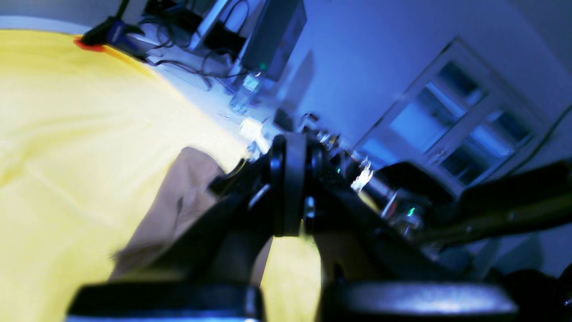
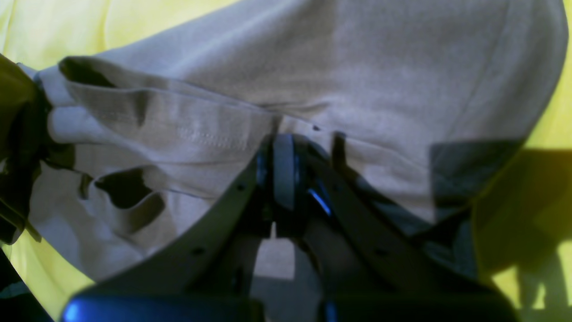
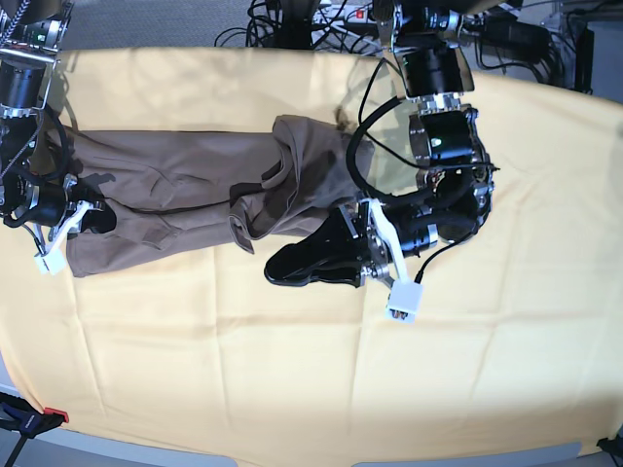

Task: Fold the T-shirt properly
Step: 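Fold the strip's end with the left gripper toward the right gripper, then press the folded end flat with the left gripper, then release and withdraw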

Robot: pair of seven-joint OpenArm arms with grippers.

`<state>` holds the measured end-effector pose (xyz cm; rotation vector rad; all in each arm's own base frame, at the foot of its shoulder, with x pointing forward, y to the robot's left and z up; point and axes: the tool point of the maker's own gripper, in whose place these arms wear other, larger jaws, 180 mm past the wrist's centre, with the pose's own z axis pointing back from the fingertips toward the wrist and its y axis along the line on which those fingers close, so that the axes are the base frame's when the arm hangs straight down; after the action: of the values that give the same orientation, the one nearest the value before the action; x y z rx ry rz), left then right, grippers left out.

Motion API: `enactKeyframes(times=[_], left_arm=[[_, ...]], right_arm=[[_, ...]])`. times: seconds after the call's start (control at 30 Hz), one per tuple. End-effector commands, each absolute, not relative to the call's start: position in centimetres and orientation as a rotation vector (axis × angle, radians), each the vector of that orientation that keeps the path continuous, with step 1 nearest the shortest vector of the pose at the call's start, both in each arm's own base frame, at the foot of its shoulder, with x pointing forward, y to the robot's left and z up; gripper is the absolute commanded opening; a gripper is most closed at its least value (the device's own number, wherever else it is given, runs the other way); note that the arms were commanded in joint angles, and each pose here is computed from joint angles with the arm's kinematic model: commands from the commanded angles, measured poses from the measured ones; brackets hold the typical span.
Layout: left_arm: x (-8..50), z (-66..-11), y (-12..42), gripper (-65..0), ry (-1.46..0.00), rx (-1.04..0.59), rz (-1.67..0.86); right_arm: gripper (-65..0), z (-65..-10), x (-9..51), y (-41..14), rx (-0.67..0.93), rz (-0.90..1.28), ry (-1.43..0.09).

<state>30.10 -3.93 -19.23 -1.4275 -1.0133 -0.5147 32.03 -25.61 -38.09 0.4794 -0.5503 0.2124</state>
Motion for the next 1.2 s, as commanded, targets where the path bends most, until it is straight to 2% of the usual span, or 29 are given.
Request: enactKeyframes(times=[0.0, 0.23, 0.53, 0.83, 0.97, 1.17], left_arm=[[30.0, -19.3, -3.6, -65.0, -1.026, -1.368, -0.555], [30.0, -22.3, -0.8, -65.0, -1.069, -1.021, -0.571], [28.4, -26.8, 1.2, -65.0, -0.963, -0.826, -0.625], [25.8, -29.8, -2.9, -65.0, -0.839, -0.784, -0.828], [26.8, -31.0, -3.6, -65.0, -0.858, -0.738, -0.778], [24.9, -29.8, -7.5, -65.0, -0.868, -0.903, -0.822]], right_arm=[[-65.0, -37.5, 32.4, -26.3, 0.455, 0.223, -0.555], [-65.0, -37.5, 32.4, -26.2, 0.457, 0.222, -0.558], [-65.0, -37.3, 32.6, -26.2, 0.460, 0.220, -0.569], [-65.0, -37.3, 32.6, -26.1, 0.461, 0.219, -0.569], [-65.0, -37.4, 32.6, -26.1, 0.461, 0.220, -0.567], [-65.0, -37.4, 32.5, -26.2, 0.460, 0.220, -0.565]])
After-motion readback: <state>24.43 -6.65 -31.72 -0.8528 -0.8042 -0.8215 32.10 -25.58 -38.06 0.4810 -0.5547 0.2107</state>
